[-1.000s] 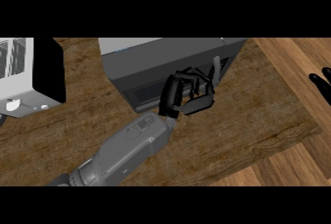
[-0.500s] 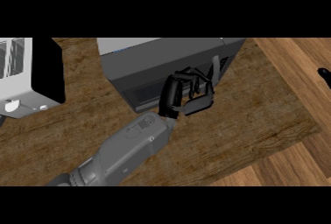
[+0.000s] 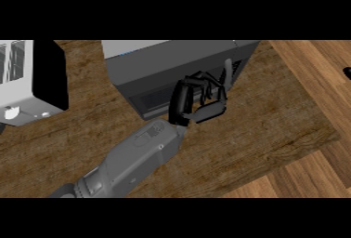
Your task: Pick up the milk, place it into the microwave and close the microwave
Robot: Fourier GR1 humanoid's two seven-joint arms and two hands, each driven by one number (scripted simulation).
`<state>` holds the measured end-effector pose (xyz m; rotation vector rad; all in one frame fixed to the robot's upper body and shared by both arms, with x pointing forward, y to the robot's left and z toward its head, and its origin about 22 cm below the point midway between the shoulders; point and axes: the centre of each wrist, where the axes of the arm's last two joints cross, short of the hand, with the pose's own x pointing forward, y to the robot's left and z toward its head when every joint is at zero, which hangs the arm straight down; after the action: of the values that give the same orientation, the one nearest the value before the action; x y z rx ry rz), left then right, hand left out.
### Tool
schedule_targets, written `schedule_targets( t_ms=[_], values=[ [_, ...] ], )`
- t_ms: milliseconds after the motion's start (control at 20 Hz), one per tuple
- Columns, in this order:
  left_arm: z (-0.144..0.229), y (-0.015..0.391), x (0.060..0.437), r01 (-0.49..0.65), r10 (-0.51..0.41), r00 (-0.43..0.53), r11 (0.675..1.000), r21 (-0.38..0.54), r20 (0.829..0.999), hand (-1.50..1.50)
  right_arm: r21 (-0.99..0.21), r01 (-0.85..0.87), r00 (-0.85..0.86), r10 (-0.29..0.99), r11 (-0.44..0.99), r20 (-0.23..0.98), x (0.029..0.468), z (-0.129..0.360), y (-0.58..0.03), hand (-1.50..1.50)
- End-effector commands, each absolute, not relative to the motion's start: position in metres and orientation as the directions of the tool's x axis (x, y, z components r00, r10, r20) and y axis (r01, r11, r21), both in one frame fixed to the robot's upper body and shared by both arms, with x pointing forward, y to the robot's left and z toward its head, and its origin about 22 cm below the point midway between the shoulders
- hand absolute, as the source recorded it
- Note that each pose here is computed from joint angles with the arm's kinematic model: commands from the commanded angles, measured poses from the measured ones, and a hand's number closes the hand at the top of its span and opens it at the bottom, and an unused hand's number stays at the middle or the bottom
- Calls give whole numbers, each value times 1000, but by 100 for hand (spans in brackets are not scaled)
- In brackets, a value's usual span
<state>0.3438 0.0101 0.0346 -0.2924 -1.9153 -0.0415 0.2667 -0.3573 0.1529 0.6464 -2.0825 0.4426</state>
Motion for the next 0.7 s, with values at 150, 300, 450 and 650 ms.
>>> schedule_targets(
  t_ms=[150, 300, 450, 650],
  values=[
    [40, 15, 361, 187, 158, -317, 977, -101, 935, 150, -77, -637, -468, -305, 767, 829, 268, 163, -356, -150],
    [43, 13, 362, 189, 172, -316, 975, -115, 933, 150, -62, -664, -443, -325, 745, 835, 268, 159, -353, -150],
    [45, 13, 364, 185, 168, -318, 976, -112, 933, 150, -80, -678, -442, -319, 730, 838, 269, 166, -353, -150],
    [41, 13, 362, 182, 173, -332, 976, -117, 927, 150, -64, -698, -416, -331, 713, 847, 268, 163, -354, -150]
  ],
)
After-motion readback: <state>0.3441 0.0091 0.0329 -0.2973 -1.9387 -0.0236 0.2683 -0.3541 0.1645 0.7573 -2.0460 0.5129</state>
